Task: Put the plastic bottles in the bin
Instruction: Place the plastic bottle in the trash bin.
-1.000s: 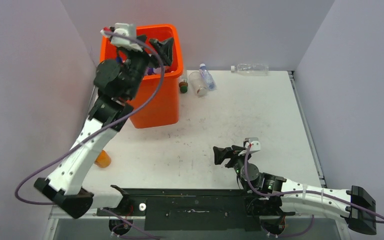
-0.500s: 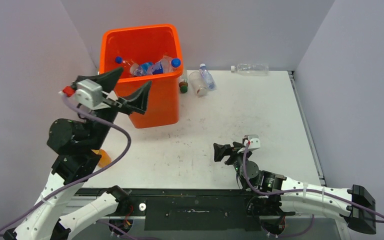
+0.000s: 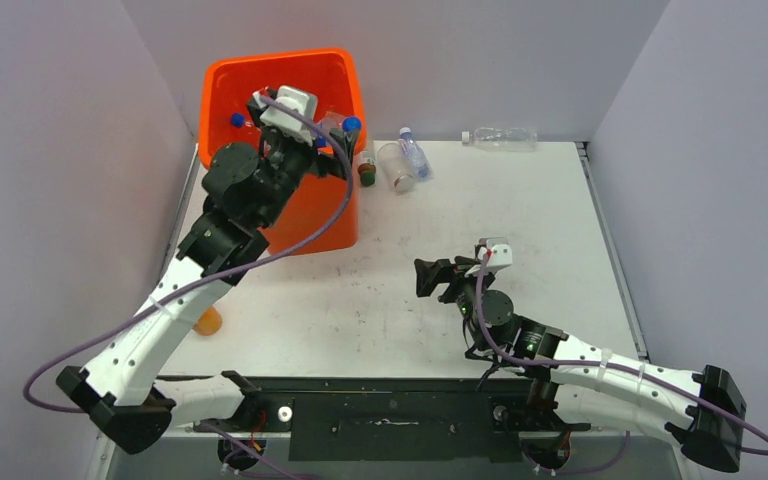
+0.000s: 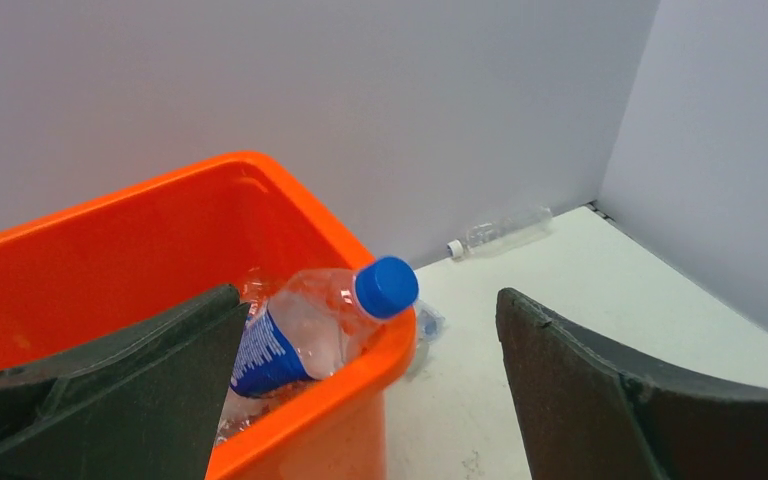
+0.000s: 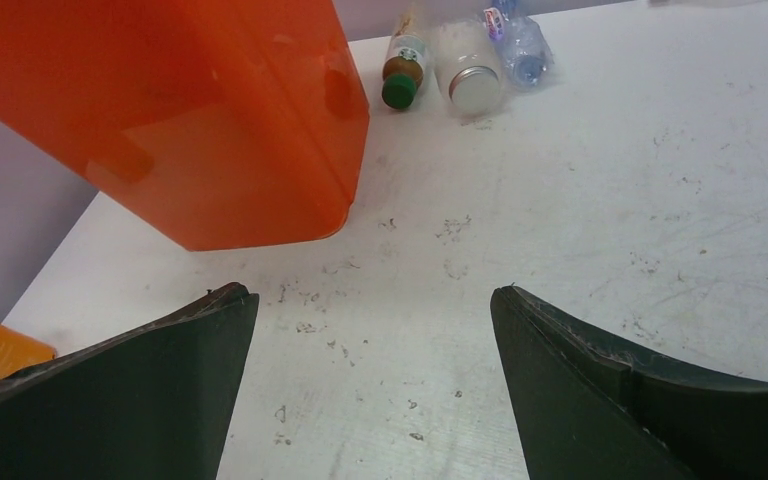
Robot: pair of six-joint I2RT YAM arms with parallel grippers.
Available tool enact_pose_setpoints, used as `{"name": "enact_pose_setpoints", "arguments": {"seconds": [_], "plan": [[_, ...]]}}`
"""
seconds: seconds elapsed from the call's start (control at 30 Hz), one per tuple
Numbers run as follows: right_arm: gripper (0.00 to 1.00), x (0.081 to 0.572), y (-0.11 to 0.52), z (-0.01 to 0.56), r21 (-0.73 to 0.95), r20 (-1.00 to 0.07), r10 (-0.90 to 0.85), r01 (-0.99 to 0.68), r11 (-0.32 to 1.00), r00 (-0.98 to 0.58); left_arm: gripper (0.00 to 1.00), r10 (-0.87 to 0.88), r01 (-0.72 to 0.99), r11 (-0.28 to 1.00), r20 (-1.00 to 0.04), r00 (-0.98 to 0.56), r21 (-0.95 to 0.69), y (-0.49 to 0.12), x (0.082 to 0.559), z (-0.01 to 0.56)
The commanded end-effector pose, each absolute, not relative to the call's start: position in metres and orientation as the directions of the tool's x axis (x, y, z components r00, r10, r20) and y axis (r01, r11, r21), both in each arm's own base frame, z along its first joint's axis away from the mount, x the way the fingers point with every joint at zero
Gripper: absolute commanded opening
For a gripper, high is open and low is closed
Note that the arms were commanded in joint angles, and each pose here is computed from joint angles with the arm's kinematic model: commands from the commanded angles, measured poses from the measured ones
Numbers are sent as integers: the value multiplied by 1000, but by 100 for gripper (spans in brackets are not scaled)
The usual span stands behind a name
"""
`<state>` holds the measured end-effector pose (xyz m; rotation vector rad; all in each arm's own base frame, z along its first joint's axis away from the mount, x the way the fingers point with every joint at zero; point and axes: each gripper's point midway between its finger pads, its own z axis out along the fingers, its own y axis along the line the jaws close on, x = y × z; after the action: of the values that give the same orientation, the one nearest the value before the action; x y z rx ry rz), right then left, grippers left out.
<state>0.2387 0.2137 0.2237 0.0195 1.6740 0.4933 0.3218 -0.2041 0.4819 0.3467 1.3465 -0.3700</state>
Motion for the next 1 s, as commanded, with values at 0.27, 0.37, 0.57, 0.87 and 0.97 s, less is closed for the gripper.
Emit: {"name": "enact_pose_setpoints", "arguments": {"seconds": [0.27,0.37,0.57,0.87,0.97], "plan": [[90,241,200,236,364,-930,330,-283,887,-163,96,93,285,950,-986,141,130,-212,371,484],[90,239,197,236,378,-925,344,-284,881,-164,96,161,269,945,-981,107,184,-221,384,474],[90,237,192,234,386,-921,354,-275,880,-163,98,244,237,938,-968,64,252,-229,405,457],[90,235,184,242,393,-919,366,-274,878,-145,42,193,153,969,-981,30,195,-205,419,460],[90,233,182,240,401,-916,373,-273,875,-148,31,156,119,979,-986,66,163,-194,412,471]]}}
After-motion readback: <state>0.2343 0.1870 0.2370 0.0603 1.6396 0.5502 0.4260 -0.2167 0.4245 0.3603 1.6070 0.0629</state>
